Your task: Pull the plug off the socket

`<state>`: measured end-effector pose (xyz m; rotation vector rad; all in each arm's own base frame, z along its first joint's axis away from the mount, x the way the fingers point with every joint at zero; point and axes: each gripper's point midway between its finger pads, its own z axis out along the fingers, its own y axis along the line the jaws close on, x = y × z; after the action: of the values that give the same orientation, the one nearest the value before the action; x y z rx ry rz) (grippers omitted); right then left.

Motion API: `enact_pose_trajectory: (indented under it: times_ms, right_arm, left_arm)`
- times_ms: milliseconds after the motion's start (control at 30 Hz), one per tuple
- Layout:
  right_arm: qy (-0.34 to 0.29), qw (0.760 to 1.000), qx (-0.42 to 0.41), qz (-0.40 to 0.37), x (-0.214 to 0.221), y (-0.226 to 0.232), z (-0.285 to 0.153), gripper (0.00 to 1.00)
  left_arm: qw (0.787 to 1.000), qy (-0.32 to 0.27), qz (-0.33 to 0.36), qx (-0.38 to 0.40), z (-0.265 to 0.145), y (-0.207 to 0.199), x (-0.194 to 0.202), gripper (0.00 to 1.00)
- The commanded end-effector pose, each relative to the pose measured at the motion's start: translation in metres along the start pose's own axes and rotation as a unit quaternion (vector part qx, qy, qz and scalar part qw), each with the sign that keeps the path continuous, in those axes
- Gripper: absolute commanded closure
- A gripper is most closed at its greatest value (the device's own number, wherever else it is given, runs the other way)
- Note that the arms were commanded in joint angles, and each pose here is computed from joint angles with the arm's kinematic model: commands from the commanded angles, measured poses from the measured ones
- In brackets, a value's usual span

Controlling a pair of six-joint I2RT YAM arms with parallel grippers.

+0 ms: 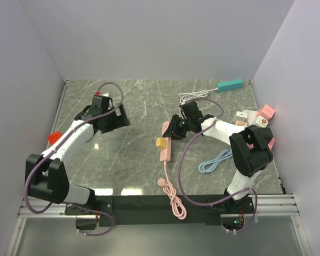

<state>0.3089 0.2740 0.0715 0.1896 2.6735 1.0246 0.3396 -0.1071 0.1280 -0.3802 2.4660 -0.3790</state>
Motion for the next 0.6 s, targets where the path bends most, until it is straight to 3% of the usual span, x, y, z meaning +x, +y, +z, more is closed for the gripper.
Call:
enact_pose_trajectory:
  times_ms: [0,133,233,433,567]
  right_arm:
    - [-0.013,1.0,-0.01,-0.007,-0.012,0.02,-0.004,1.0]
    - [-0.012,1.0,-0.014,0.002,-0.012,0.023,0.0,1.0]
    - [-0.01,1.0,-0.019,0.003,-0.011,0.028,0.0,1.0]
    - [-0.01,0.999,-0.035,0.008,-0.013,0.037,0.0,1.0]
    - [-0.003,0.999,-0.052,0.013,-0.012,0.045,0.0,1.0]
  left_arm:
    - [0.983,0.028,0.04,0.179,-0.019,-0.082,0.02,0.01]
    - [0.954,0.077,0.081,0.278,-0.029,-0.13,0.051,0.01]
    - [0.94,0.099,0.101,0.311,-0.032,-0.151,0.069,0.01]
    - [0.925,0.131,0.134,0.33,-0.03,-0.178,0.098,0.01]
    - [0.933,0.142,0.154,0.292,-0.013,-0.173,0.114,0.0]
